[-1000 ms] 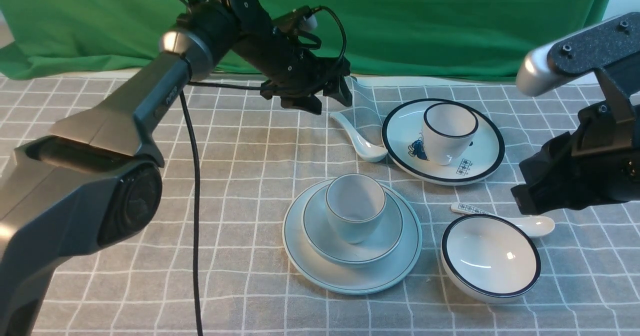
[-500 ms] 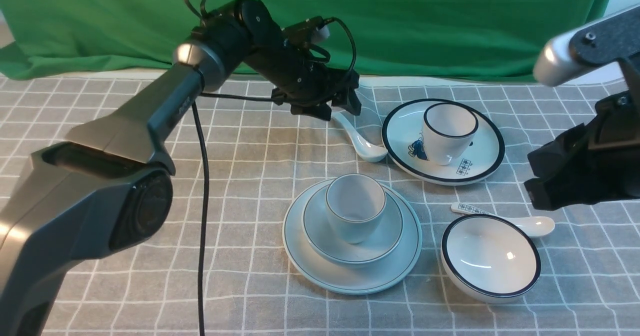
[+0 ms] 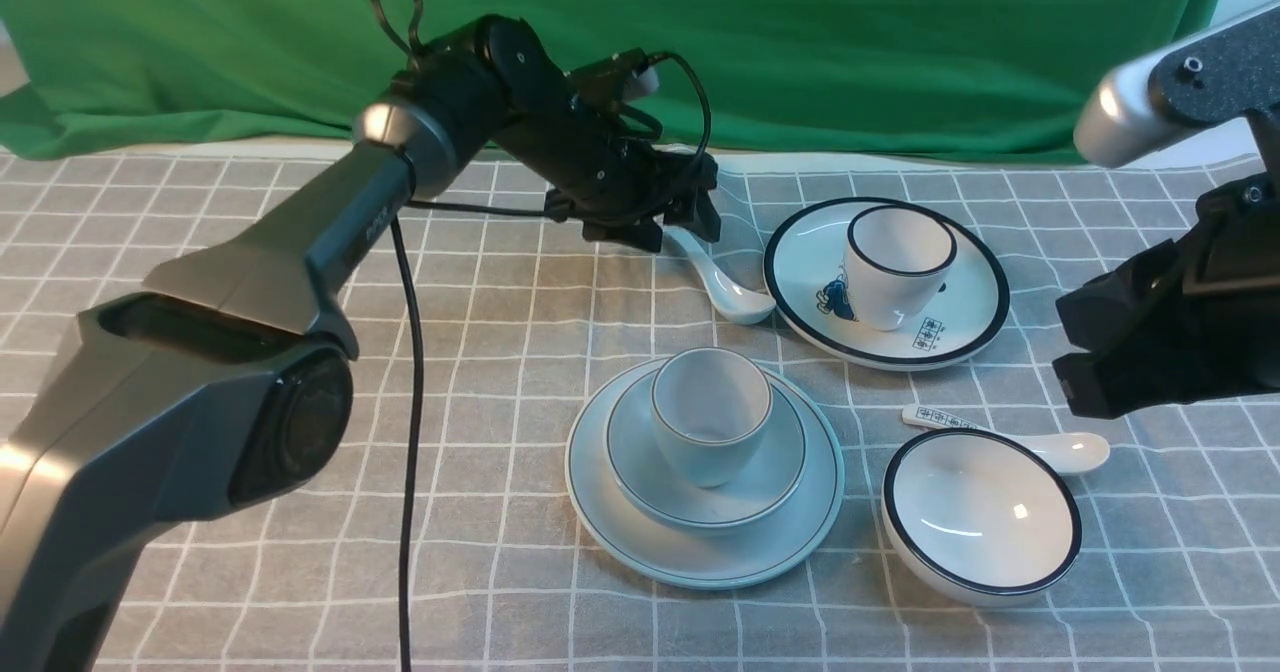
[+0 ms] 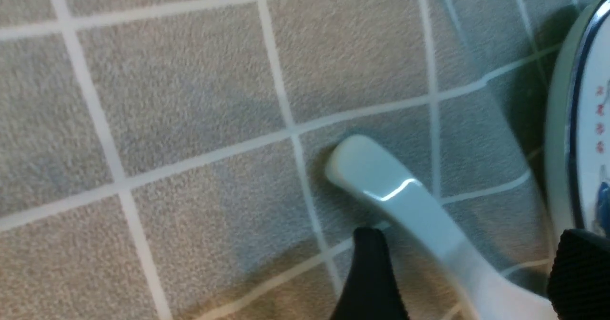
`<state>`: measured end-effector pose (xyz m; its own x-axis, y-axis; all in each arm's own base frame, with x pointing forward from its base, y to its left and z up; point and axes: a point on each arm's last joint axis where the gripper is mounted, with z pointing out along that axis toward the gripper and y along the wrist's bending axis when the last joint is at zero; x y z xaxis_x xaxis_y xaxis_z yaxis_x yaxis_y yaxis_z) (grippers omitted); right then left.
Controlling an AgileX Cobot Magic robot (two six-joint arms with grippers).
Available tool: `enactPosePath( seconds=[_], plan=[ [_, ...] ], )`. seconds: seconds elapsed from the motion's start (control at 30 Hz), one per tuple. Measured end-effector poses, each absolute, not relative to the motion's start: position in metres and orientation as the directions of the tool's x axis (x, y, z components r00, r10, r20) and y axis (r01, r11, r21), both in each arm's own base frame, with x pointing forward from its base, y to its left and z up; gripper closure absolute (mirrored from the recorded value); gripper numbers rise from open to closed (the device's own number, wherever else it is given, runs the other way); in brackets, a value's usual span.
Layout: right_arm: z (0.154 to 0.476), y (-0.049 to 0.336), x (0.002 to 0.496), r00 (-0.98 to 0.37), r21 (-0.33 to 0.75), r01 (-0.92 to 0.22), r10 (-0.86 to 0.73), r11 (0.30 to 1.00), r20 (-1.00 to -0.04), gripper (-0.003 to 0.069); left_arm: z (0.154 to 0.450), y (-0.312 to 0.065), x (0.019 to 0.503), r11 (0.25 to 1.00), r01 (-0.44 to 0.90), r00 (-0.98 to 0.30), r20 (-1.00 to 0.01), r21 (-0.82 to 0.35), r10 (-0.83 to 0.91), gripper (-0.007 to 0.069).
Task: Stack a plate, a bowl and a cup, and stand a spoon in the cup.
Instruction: Use the right arm to grab a blue soup spoon
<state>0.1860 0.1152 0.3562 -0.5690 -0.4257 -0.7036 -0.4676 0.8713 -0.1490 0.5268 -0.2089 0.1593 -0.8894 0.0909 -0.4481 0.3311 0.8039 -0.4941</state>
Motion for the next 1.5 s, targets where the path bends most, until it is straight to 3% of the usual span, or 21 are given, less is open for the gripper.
enactPosePath(
  seconds=[0.5,0.67,0.97,1.13,1.37,1.5],
  plan=[
    [0.356,0.115,0.186,-0.565,-0.152,-0.471,-0.429,0.869,-0.705,0.0515,0.151,-0.212,0.529,0.782,0.353,-0.879,-0.468,-0.514,0.089,0.0172],
    [0.356,0.115,0.186,-0.564,-0.153,-0.471,-0.43,0.869,-0.705,0.0515,0.15,-0.213,0.53,0.768,0.395,-0.861,-0.496,-0.504,0.117,0.0232],
    [0.356,0.115,0.186,-0.564,-0.153,-0.471,-0.43,0.869,-0.705,0.0515,0.149,-0.213,0.528,0.758,0.442,-0.844,-0.509,-0.479,0.171,0.0466],
    [0.356,0.115,0.186,-0.564,-0.153,-0.471,-0.43,0.869,-0.705,0.0515,0.148,-0.213,0.528,0.757,0.445,-0.843,-0.509,-0.478,0.175,0.0557],
    [0.356,0.115,0.186,-0.56,-0.159,-0.476,-0.437,0.865,-0.704,0.0515,0.152,-0.207,0.523,0.769,0.463,-0.849,-0.469,-0.441,0.243,0.0608],
    [0.368,0.112,0.184,-0.589,-0.172,-0.465,-0.448,0.868,-0.672,0.0515,0.179,-0.187,0.519,0.828,0.418,-0.873,-0.418,-0.374,0.252,0.061]
  ],
)
